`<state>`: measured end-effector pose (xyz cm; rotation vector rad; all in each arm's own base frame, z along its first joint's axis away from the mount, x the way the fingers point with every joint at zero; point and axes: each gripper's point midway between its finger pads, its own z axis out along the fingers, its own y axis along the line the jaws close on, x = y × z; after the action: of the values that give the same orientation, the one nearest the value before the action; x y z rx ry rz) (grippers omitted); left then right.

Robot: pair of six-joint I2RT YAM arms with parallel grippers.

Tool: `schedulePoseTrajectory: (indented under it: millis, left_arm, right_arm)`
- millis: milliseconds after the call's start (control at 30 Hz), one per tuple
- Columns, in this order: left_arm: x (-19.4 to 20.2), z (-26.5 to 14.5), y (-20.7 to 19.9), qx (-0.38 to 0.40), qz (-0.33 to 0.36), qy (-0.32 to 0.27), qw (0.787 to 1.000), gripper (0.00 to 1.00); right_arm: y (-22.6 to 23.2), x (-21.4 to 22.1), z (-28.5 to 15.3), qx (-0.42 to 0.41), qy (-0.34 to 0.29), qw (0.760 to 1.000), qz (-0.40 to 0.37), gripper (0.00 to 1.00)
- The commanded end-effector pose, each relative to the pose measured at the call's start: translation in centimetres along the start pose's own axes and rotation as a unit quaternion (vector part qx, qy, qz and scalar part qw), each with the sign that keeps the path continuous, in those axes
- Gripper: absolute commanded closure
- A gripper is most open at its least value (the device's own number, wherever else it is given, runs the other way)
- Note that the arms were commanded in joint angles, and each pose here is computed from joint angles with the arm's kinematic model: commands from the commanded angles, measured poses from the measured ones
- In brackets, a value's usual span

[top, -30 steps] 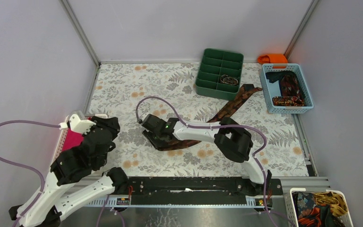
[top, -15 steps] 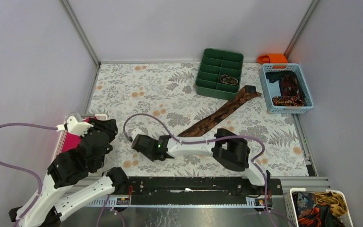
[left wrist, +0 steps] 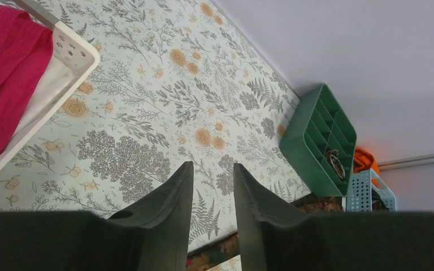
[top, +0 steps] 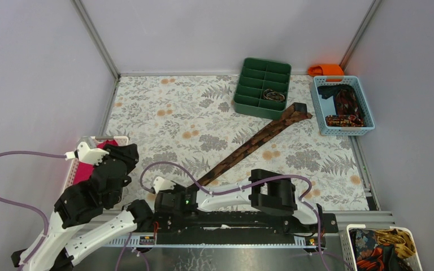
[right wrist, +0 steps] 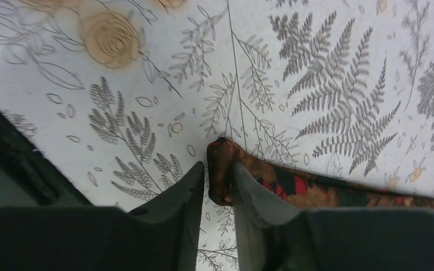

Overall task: Roll the ties
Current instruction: Roll the tie at the center of the board.

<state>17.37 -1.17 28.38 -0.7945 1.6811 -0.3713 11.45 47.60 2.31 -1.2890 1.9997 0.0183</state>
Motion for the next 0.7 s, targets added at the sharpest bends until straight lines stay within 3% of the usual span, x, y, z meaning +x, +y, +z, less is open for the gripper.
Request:
schedulePoseTrajectory:
  millis: [0,133,400,467,500,533,600,667]
  left_arm:
    - [0.6,0.2,0.8,-0.008,0.016,0.003,1.0,0.62]
    - [0.2,0.1,0.8,-0.009,0.016,-0.003,1.0,0.62]
    - [-0.5,0.0,0.7,-0.01,0.008,-0.015,1.0,0.61]
    - [-0.5,0.0,0.7,-0.011,0.01,-0.015,1.0,0.6]
    - [-0.6,0.0,0.7,-0.011,0.01,-0.016,1.0,0.6]
    - [-0.5,0.1,0.7,-0.011,0.01,-0.015,1.0,0.6]
    - [-0.4,0.1,0.8,-0.013,0.01,-0.016,1.0,0.6]
    - [-0.2,0.3,0.9,-0.016,0.01,-0.017,1.0,0.6]
  right_arm:
    - [-0.6,2.9,0.8,0.022,0.027,0.999,0.001,0.63]
    - [-1.3,2.2,0.1,0.024,0.008,1.0,0.012,0.53]
    - [-1.9,1.9,-0.2,0.039,0.002,0.999,0.015,0.55]
    - [-1.9,1.9,-0.2,0.04,0.004,0.999,0.015,0.63]
    - [-1.9,1.9,-0.2,0.039,0.005,0.999,0.017,0.74]
    - [-1.8,1.9,-0.3,0.036,0.007,0.999,0.018,0.79]
    - [-1.5,1.8,-0.5,0.025,0.006,0.999,0.027,0.87]
    - [-0.9,1.5,-0.9,0.003,0.001,0.999,0.04,0.88]
